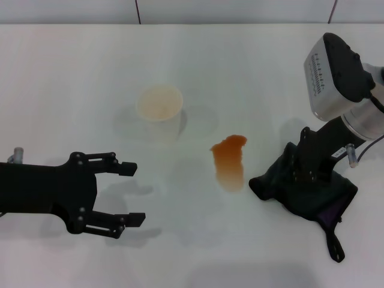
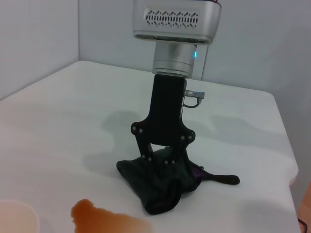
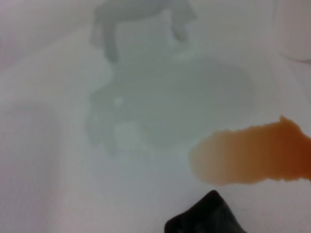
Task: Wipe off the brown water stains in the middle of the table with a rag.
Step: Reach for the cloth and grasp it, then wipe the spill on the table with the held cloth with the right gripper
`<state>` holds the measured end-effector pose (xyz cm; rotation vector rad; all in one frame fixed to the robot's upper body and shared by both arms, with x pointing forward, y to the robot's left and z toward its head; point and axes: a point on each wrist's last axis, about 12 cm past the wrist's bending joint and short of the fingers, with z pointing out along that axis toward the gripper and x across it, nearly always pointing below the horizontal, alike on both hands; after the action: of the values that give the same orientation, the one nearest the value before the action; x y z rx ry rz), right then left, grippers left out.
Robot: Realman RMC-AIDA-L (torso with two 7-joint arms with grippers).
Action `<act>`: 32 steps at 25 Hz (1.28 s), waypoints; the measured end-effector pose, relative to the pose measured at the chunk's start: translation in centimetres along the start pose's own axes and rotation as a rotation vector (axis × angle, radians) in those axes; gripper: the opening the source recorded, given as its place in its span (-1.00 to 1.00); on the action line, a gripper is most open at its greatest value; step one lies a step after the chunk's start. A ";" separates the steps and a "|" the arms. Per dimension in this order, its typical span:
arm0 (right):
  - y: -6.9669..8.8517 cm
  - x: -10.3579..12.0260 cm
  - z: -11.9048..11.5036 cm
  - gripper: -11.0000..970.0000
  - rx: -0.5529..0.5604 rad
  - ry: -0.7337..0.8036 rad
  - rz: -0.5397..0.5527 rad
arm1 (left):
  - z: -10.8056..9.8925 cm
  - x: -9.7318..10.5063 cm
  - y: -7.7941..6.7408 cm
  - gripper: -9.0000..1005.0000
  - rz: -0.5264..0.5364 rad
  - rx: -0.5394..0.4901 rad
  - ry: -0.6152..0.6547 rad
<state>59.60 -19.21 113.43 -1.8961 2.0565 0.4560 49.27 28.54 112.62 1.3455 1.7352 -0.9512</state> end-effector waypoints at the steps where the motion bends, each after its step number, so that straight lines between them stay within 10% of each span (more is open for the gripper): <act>1: 0.0 0.0 0.0 -0.57 0.000 0.000 0.000 | 0.0 0.0 0.0 0.77 0.001 0.000 0.000; 12: -0.5 -1.3 0.4 -0.94 0.042 -0.036 -0.027 | 0.1 -0.2 0.0 0.77 0.006 0.011 0.002; 32: -4.7 -7.8 2.6 -0.94 0.289 -0.089 -0.130 | 0.5 0.2 -0.5 0.77 -0.008 0.033 0.003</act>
<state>64.88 -11.47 114.33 -1.7874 1.8182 0.1946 48.78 28.13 112.29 1.3627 1.7358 -0.9871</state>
